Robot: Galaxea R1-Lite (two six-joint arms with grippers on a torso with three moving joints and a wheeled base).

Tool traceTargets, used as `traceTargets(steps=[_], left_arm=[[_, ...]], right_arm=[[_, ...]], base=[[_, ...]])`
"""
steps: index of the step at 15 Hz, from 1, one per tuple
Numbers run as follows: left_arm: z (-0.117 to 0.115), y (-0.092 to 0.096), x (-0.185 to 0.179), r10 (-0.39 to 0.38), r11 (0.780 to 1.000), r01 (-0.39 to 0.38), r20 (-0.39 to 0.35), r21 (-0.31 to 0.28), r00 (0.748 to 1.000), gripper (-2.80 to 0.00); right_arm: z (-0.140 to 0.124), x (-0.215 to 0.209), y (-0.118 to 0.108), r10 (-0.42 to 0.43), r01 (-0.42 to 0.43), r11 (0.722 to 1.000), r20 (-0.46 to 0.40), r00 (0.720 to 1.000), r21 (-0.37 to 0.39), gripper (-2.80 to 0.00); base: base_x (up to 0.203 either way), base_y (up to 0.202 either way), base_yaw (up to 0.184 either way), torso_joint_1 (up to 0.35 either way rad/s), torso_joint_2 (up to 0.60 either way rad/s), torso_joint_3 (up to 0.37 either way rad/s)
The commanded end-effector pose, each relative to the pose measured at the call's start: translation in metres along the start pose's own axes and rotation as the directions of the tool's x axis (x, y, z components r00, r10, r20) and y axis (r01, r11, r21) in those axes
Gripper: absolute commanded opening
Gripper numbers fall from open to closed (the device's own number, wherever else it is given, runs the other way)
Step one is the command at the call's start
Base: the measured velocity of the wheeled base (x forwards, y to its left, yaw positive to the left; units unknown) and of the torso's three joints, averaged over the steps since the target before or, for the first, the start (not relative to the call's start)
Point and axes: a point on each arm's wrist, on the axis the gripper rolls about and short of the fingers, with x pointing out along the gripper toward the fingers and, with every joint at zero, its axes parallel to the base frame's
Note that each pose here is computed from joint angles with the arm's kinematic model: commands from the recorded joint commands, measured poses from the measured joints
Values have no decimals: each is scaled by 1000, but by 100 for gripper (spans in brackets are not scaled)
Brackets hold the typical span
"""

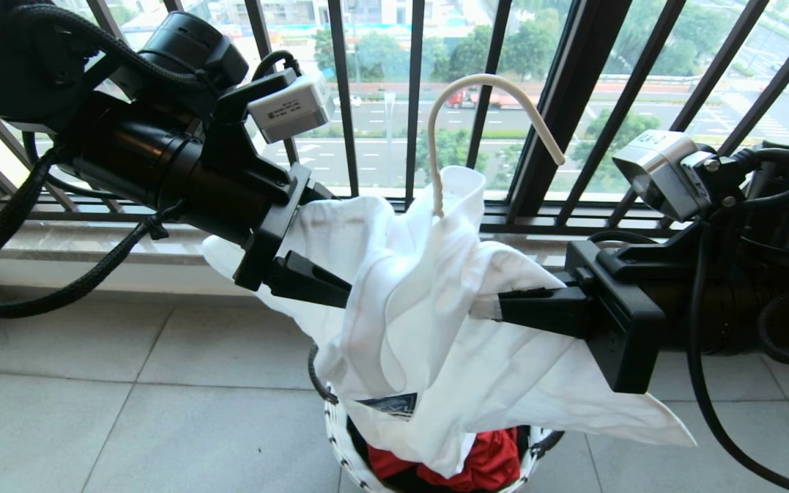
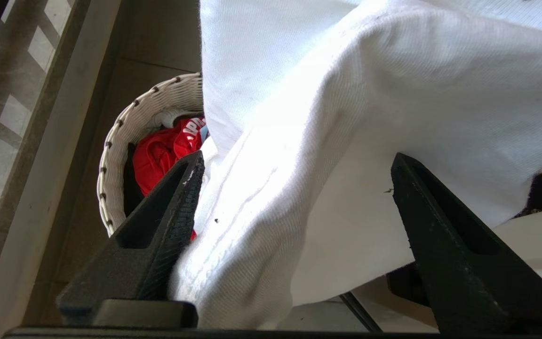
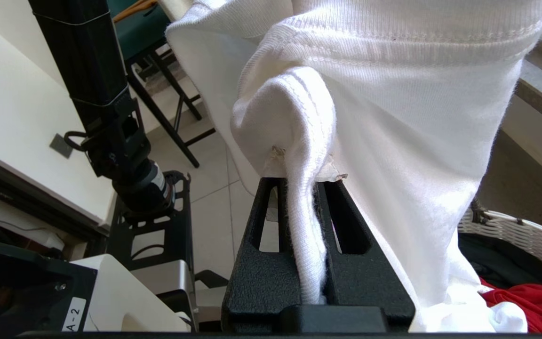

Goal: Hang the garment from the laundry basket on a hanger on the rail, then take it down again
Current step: Hang the clothes on the clothes rack

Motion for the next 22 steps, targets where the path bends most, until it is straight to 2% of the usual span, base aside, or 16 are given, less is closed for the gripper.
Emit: traceTargets(steps=[1,17,18,19,22], left_arm=[[-1,0,1,-10,1000,10,0,-4,1000,-280],[4,-10,1,-30,999,30,11,14,999,-280],[4,-9,2,-38,999,37,19,9,999,-280],[3,-8,3,-56,998,56,39,5,998,-280],[3,-7,2,-80,997,80,82,5,993,-280]], right_arm=[[1,0,0,5,-5,1000,4,1000,-5,-280],[1,0,0,0,0,1000,4,1000,-11,-280],[1,0,0,0,0,1000,5,1000,-10,-70],[0,1,-1,0,0,1000,2,1000,-7,0],[0,1,-2,-6,6,1000,3,1000,-7,0]], base=[[0,0,0,0,0,0],[0,0,0,0,0,0],[0,0,0,0,0,0],[0,0,0,0,0,0],[0,0,0,0,0,0]])
